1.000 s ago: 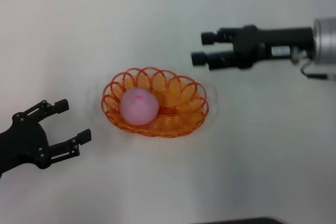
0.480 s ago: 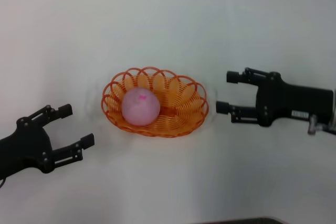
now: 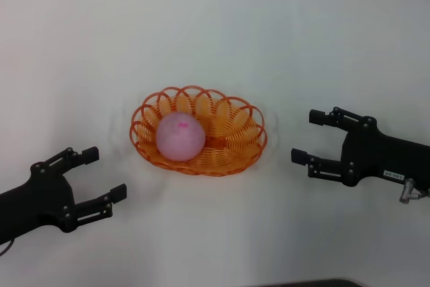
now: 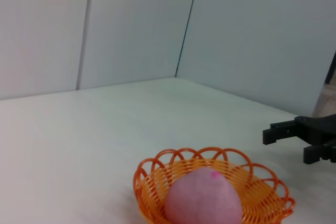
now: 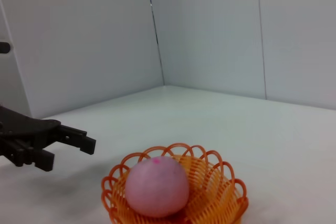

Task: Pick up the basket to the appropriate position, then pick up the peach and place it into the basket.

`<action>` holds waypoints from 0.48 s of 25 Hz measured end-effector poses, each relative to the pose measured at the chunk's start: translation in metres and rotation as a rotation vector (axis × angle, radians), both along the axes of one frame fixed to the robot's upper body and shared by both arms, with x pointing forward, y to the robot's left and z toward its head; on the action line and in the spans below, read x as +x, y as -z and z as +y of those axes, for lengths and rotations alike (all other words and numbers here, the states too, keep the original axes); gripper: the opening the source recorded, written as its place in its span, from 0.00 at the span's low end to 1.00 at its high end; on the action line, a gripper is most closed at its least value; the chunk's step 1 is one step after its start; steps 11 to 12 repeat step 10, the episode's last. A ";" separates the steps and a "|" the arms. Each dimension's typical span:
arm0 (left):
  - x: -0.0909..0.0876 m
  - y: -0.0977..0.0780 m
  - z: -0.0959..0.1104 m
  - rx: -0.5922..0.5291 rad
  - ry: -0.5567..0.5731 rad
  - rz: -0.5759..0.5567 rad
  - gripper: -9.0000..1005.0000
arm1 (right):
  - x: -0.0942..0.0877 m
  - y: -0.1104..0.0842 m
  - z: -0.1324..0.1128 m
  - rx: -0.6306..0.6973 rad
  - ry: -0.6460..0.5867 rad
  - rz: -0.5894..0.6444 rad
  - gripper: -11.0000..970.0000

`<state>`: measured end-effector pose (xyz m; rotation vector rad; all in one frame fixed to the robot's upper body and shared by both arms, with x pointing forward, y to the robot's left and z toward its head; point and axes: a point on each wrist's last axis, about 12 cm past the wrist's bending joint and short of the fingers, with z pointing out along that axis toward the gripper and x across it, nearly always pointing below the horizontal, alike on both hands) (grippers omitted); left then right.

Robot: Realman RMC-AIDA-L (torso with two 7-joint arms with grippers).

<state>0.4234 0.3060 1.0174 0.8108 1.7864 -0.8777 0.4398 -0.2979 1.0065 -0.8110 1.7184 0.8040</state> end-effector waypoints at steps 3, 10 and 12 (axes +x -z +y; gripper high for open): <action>0.000 0.002 0.000 0.001 -0.008 0.007 0.88 | -0.002 0.001 0.000 0.000 -0.005 0.004 0.89; -0.001 0.002 0.000 -0.010 -0.016 0.008 0.88 | -0.006 0.003 0.001 -0.021 -0.041 0.022 0.89; -0.001 0.002 0.000 -0.010 -0.016 0.008 0.88 | -0.006 0.003 0.001 -0.021 -0.041 0.022 0.89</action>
